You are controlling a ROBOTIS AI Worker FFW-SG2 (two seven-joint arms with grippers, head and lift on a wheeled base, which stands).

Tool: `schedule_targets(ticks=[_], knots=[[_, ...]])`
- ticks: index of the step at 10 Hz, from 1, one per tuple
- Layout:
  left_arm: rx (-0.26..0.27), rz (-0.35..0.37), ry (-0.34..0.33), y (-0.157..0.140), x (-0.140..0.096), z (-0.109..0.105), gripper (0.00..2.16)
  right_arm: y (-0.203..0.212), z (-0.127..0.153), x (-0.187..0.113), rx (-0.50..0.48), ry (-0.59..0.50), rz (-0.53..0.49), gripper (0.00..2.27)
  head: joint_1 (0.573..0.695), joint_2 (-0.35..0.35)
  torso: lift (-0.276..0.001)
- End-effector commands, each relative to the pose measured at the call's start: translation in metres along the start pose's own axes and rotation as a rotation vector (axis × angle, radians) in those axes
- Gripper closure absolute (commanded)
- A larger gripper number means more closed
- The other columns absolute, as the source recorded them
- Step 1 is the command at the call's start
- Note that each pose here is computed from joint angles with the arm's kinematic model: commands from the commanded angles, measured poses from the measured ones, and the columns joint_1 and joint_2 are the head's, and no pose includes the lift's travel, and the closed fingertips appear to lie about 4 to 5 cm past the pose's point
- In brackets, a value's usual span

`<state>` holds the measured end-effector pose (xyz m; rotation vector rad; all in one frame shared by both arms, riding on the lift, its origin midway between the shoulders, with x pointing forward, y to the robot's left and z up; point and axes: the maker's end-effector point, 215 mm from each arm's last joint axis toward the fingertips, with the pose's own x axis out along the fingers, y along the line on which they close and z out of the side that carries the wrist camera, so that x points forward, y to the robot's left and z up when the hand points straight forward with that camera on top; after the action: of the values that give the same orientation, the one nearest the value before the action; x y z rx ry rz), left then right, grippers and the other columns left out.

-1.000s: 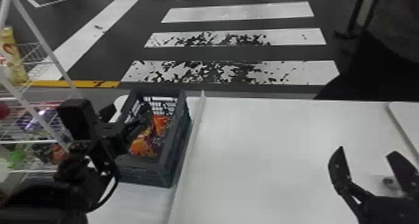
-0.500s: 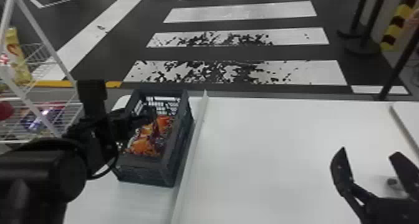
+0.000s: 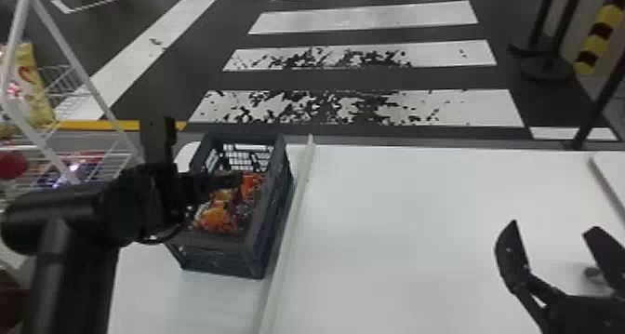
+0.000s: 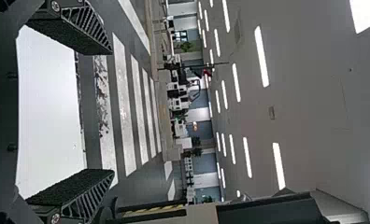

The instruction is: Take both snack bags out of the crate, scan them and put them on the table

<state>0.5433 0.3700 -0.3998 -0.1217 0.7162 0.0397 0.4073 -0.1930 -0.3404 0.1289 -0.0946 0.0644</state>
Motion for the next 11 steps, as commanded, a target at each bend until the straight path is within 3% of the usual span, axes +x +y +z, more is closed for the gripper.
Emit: schedule_targets(ticks=[1,4,6,8,10,11], knots=[[0.003,0.012,0.03,0.005,0.011,-0.001,0.19,0.0,0.0,0.001,0.0,0.001,0.001,0.08,0.695,0.204,-0.092],[0.005,0.006,0.081,0.007,0.028,-0.007,0.2,0.003,-0.007,0.004,-0.005,0.024,0.012,0.08,0.695,0.209,-0.092],[-0.008,-0.038,0.136,0.001,0.032,-0.023,0.2,0.006,-0.009,0.007,-0.007,0.03,0.02,0.08,0.695,0.209,-0.092],[-0.014,-0.031,0.203,0.004,0.03,-0.043,0.2,0.01,-0.015,0.01,-0.006,0.042,0.03,0.08,0.695,0.206,-0.092],[-0.018,-0.018,0.216,0.01,0.032,-0.048,0.21,0.012,-0.015,0.011,-0.006,0.043,0.036,0.08,0.695,0.216,-0.092],[-0.018,-0.018,0.219,0.01,0.033,-0.049,0.34,0.013,-0.017,0.012,-0.006,0.046,0.037,0.08,0.695,0.218,-0.092]])
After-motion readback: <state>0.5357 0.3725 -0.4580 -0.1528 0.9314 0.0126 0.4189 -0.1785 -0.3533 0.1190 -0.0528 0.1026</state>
